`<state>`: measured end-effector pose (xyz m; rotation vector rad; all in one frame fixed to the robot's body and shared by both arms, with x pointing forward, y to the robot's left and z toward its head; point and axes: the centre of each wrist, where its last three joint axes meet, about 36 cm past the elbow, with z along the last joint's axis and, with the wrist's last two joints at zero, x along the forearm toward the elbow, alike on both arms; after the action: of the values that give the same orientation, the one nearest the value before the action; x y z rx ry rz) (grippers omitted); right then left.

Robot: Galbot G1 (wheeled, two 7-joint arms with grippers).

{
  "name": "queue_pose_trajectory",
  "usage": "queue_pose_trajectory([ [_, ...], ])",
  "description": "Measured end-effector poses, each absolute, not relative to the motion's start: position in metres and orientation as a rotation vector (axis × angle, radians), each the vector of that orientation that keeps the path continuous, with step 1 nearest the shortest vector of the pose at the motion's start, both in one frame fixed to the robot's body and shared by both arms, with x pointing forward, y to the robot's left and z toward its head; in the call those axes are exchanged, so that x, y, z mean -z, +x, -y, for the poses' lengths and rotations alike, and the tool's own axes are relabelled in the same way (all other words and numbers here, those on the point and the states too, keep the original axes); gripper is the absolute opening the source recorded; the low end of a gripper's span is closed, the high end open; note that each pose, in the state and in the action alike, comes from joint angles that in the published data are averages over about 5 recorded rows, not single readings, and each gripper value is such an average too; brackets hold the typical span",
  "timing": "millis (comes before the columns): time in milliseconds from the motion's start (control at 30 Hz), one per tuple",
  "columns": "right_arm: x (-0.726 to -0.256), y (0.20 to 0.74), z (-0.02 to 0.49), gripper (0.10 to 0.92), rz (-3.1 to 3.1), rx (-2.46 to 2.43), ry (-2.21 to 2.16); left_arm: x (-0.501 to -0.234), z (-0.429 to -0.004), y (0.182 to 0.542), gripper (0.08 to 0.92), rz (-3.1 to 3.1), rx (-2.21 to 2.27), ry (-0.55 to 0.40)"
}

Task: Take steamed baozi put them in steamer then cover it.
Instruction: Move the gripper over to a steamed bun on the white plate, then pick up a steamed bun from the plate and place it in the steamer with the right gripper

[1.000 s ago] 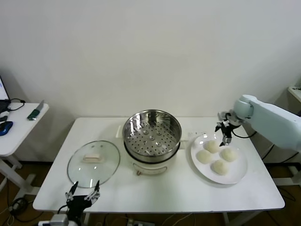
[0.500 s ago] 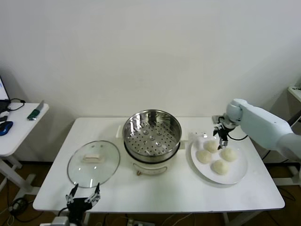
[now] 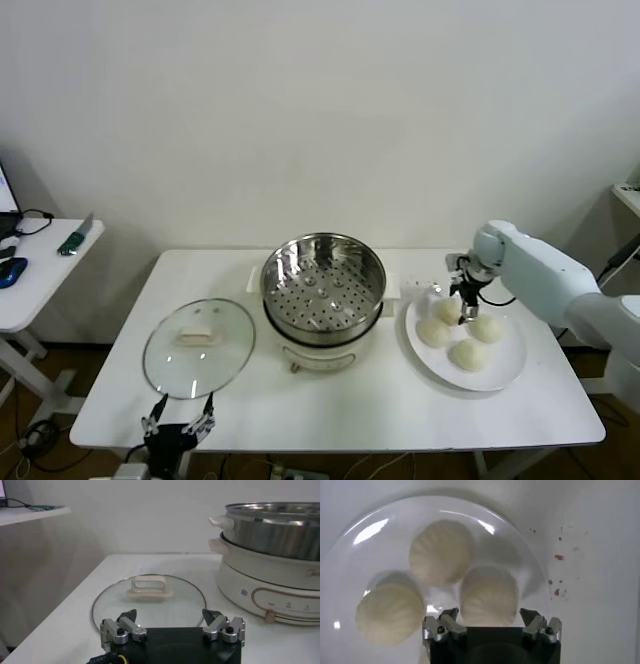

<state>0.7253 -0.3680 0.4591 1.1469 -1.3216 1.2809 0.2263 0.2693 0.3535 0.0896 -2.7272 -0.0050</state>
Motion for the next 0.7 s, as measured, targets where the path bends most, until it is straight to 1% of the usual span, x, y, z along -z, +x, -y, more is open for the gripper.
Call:
queue_pose_trajectory([
  [167, -0.455, 0.726, 0.367, 0.692, 1.322, -1.278, 1.154, -0.353, -0.269, 0.226, 0.823, 2.727, 0.005, 0.09],
  [267, -0.454, 0.725, 0.366, 0.66, 1.32, -1.279, 1.159, -0.353, -0.268, 0.227, 0.823, 2.727, 0.007, 0.089],
  [533, -0.464, 0.728, 0.365, 0.652, 1.322, -1.303, 1.176, -0.352, -0.268, 0.227, 0.823, 2.726, 0.007, 0.092],
  [700, -0.498, 0.736, 0.358, 0.651, 1.326, -1.366, 1.207, -0.352, -0.268, 0.228, 0.823, 2.726, 0.01, 0.093],
])
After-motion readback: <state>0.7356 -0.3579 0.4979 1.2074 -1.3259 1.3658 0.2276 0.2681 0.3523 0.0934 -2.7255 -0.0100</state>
